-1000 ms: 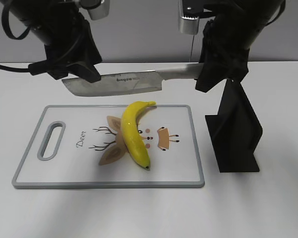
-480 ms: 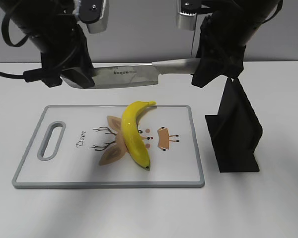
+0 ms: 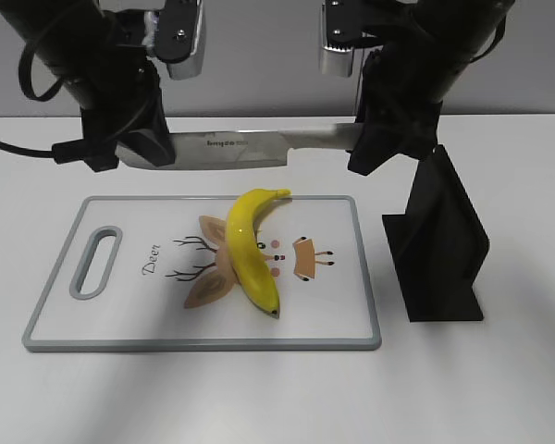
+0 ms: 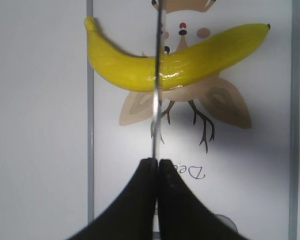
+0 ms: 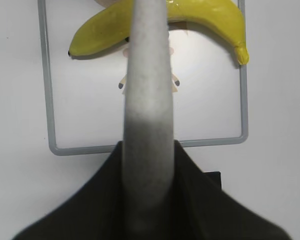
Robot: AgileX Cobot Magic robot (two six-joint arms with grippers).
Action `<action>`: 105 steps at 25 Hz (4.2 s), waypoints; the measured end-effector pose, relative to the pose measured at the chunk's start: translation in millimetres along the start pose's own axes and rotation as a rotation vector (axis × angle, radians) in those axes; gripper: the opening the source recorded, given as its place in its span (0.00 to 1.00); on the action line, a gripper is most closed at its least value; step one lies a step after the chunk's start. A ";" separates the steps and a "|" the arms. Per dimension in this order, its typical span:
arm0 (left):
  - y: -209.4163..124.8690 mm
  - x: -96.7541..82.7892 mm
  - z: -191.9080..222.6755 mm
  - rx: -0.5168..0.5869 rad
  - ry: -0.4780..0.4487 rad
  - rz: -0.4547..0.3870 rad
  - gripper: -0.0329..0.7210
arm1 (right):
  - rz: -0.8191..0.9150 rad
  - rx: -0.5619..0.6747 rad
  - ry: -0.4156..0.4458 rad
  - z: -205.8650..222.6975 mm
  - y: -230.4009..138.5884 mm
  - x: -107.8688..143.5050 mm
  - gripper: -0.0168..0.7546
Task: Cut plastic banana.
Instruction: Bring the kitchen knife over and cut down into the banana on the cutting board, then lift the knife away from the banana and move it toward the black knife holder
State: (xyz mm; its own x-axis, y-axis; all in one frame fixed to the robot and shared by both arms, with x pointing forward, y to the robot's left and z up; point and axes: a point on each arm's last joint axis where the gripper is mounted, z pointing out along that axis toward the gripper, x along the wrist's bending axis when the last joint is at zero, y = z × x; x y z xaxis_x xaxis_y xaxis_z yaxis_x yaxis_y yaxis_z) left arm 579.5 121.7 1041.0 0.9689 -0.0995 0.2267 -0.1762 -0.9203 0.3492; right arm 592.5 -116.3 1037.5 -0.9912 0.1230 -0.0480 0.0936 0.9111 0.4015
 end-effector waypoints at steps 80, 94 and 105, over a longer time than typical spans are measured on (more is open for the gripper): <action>16.4 -7.4 -50.4 -0.097 0.120 -0.187 0.71 | 0.116 0.048 -0.046 -0.8 -1.1 -7.7 0.25; -4.3 -11.0 -97.8 0.103 0.360 -0.719 0.71 | 0.553 0.124 -0.171 -52.1 -6.8 9.6 0.25; -36.4 -22.0 -120.4 0.246 0.420 -1.108 0.71 | 0.842 0.054 -0.293 -94.0 -9.1 29.6 0.25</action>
State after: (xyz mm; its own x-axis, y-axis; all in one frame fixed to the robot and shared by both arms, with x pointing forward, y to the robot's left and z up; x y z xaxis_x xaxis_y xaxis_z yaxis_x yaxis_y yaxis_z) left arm 543.7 202.9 1132.8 0.4331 0.8771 0.2075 0.7960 -0.4802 0.3685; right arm 553.5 -157.9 1118.4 -0.5292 0.8485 0.0086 0.7913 0.4898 0.3661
